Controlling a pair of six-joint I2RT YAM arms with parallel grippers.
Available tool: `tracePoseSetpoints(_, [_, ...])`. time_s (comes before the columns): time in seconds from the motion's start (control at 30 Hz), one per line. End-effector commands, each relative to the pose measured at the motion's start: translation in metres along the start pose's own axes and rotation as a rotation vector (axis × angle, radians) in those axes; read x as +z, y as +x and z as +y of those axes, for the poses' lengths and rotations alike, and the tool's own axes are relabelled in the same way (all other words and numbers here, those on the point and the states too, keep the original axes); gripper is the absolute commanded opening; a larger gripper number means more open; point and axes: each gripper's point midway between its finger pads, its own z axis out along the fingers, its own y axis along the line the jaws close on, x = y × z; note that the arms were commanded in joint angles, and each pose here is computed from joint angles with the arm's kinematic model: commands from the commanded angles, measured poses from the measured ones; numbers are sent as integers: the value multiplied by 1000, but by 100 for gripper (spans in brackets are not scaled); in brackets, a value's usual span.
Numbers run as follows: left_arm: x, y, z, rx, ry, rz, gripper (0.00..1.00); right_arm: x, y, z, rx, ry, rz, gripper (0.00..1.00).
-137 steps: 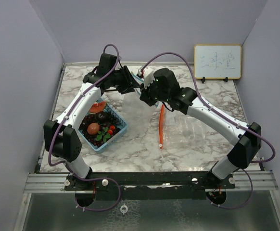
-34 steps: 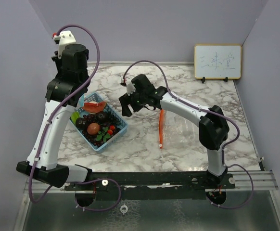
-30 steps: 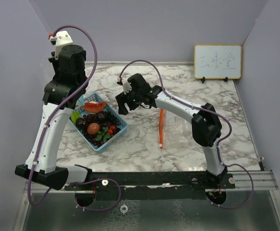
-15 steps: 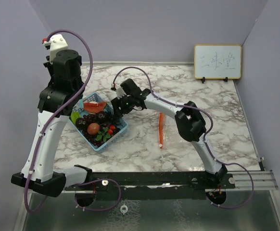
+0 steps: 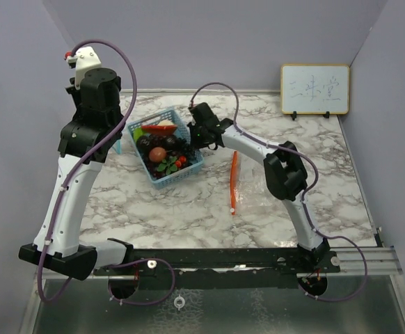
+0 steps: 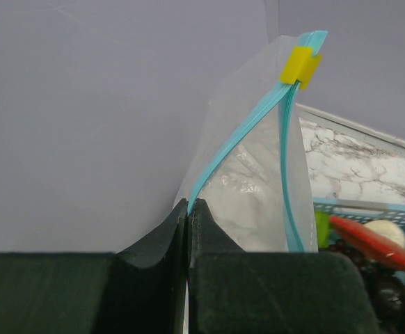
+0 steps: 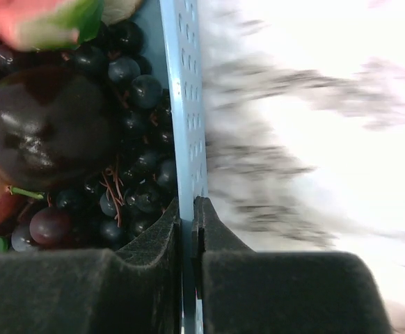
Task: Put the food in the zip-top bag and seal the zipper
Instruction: Move the bin to the center of the board.
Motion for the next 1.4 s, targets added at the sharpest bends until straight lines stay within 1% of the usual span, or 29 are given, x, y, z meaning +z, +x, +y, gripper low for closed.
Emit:
tracePoseSetpoints(0.0, [-2,-13,-4,-59,24,-21,0,-30,-36,-114,213,322,-109,2])
tracePoseSetpoints(0.13, [2,-2,-15,-58,54,8,0,-41,-29,-150,234,395,-94,2])
tracePoseSetpoints(0.33, [10,22,-44,-56,124,72,0,-62,-2,-197,249,480,-57,2])
tracePoseSetpoints(0.6, [15,73,-116,-116,352,211,0,-88,15,-206,189,507,-22,2])
tracePoseSetpoints(0.63, [16,82,-124,-116,375,233,0,-92,14,-207,177,508,-25,6])
tracePoseSetpoints(0.67, [16,90,-131,-119,394,251,0,-96,10,-205,162,502,-39,13])
tracePoseSetpoints(0.73, [15,106,-145,-121,441,285,0,-104,-2,-199,139,474,-74,35])
tracePoseSetpoints(0.77, [14,113,-150,-123,466,300,0,-108,-11,-195,130,453,-100,42])
tracePoseSetpoints(0.8, [12,117,-157,-135,495,309,0,-113,-20,-190,121,430,-125,47])
tracePoseSetpoints(0.93, [3,125,-181,-190,605,346,0,-129,-60,-167,103,336,-215,55])
tracePoseSetpoints(1.03, [-6,135,-199,-229,685,391,0,-132,-85,-147,91,235,-251,58])
tracePoseSetpoints(1.13, [-10,145,-210,-253,729,425,0,-121,-104,-124,75,108,-268,60])
tracePoseSetpoints(1.2, [-11,161,-218,-250,749,460,0,-108,-113,-109,65,30,-263,62])
tracePoseSetpoints(1.37, [-12,174,-232,-256,788,504,0,-81,-137,-70,-3,-118,-294,65])
